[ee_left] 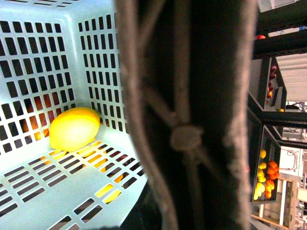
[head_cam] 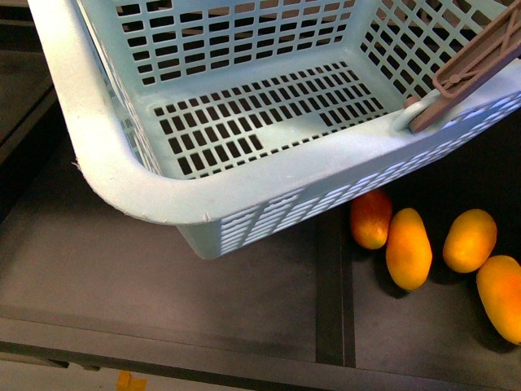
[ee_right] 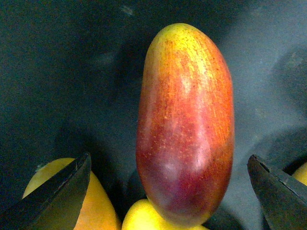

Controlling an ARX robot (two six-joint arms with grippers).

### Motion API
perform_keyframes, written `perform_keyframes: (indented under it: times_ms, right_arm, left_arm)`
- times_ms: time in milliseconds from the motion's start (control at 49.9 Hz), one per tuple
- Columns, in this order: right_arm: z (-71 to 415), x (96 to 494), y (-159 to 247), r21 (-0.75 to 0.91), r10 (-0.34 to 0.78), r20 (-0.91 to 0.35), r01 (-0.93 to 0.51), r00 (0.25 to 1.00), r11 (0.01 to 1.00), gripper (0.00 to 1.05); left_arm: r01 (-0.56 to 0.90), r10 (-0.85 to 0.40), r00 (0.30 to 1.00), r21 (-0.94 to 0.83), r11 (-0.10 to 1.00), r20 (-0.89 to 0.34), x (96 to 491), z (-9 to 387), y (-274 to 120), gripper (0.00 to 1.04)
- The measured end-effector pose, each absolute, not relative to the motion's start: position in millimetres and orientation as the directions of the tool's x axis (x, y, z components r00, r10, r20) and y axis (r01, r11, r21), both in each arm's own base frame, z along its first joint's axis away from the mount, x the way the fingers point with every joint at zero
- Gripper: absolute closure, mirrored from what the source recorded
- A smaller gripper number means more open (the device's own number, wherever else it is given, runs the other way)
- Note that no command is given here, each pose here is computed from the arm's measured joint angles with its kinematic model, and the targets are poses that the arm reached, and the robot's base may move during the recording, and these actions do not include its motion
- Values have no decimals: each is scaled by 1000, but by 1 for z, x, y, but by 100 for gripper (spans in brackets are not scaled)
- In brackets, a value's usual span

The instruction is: Pick lemon and mango into basket

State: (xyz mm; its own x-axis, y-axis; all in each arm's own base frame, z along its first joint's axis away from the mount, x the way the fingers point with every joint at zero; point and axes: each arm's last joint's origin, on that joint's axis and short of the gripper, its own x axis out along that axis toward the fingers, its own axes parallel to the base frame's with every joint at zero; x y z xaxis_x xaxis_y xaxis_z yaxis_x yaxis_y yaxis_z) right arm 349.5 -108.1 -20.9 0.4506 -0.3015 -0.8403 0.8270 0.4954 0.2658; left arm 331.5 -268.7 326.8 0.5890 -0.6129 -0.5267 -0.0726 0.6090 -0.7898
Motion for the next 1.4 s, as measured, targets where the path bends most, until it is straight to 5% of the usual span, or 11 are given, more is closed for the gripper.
perform_keyframes:
  times_ms: [602,822,943,1404]
  right_arm:
    - [-42,381,-122,228,-324,-851,846,413,481,9]
    - [-43,384,-126,231,-313,-850,834,423,501,36]
    - [-37,380,-132,241,-295,-845,810,447,534,44]
    - [60,334,-183,305,-333,-720,709,609,635,45]
  left_arm:
    - [-72,-616,586,-791,608,-527,331,327,-269,101]
    - [-72,-616,586,-791,608,-526,331,327,-269,101]
    - [-72,-616,586,-791,608,-526,331,327,-269,101]
    - [-72,-616,586,-791,608,-527,331,327,-269,101]
